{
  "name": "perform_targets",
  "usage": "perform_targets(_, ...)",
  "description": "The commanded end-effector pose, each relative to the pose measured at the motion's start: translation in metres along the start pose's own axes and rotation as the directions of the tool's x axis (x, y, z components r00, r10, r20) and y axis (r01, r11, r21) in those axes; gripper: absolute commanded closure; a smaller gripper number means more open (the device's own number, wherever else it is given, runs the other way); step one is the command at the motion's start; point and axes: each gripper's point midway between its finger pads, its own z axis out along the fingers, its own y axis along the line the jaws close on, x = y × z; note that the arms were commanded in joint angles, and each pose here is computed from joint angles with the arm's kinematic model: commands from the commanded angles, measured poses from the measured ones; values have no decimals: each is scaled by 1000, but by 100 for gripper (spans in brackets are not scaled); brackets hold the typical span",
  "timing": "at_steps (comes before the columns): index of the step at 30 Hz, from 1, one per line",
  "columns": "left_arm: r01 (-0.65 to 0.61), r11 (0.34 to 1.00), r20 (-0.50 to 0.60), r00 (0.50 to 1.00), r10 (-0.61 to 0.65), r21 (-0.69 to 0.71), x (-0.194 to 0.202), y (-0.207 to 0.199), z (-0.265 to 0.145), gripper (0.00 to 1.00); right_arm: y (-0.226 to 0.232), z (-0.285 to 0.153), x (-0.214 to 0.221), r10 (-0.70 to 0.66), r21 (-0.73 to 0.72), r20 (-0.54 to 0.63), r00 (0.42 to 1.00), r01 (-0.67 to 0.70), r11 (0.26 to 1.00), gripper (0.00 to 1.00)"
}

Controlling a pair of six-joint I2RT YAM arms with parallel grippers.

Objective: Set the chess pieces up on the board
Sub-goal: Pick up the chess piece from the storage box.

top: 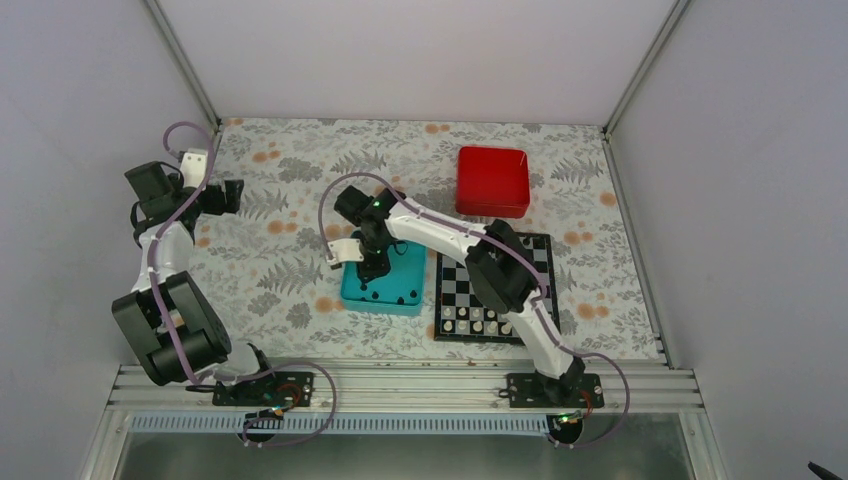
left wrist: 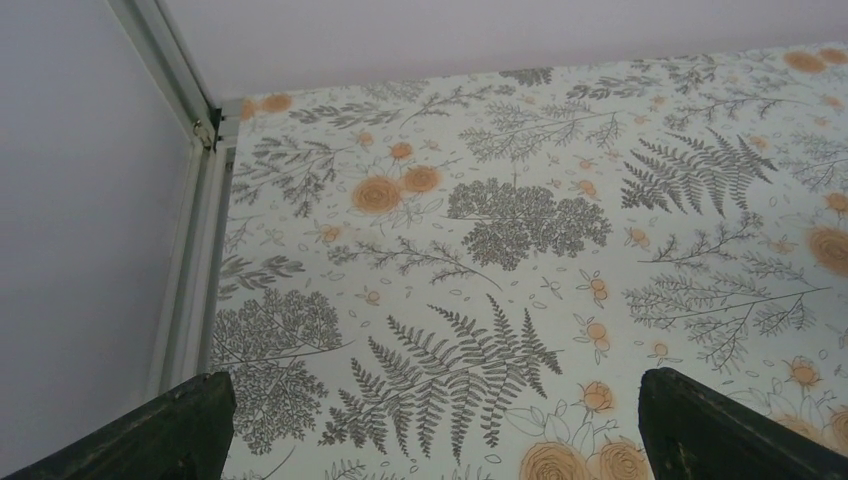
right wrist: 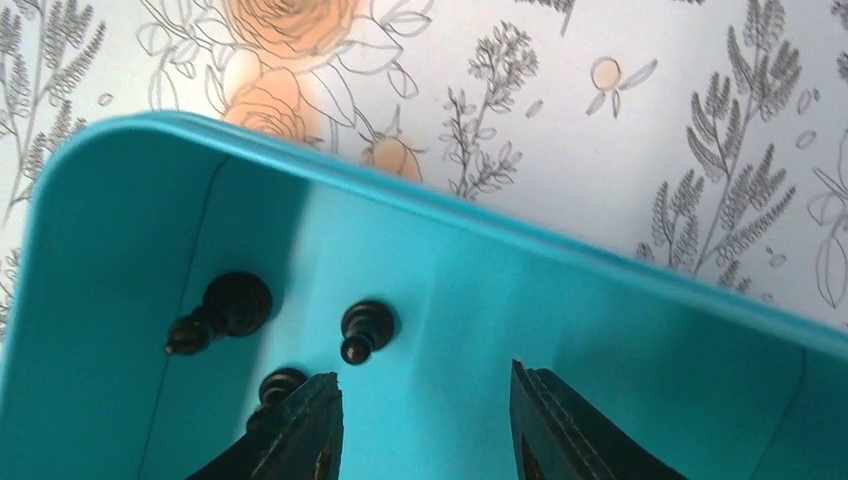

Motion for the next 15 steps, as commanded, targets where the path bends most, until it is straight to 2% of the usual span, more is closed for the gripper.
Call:
perform_targets(1,-33,999,15,999,33,-29,-8,8,0,0,16,8,-12,-50,-64,17,999,51,997,55)
perform_targets(15,-35,999,15,999,35,-28,-7,8,0,0,25,31,-7,-50,-99,0,999,49,994,56)
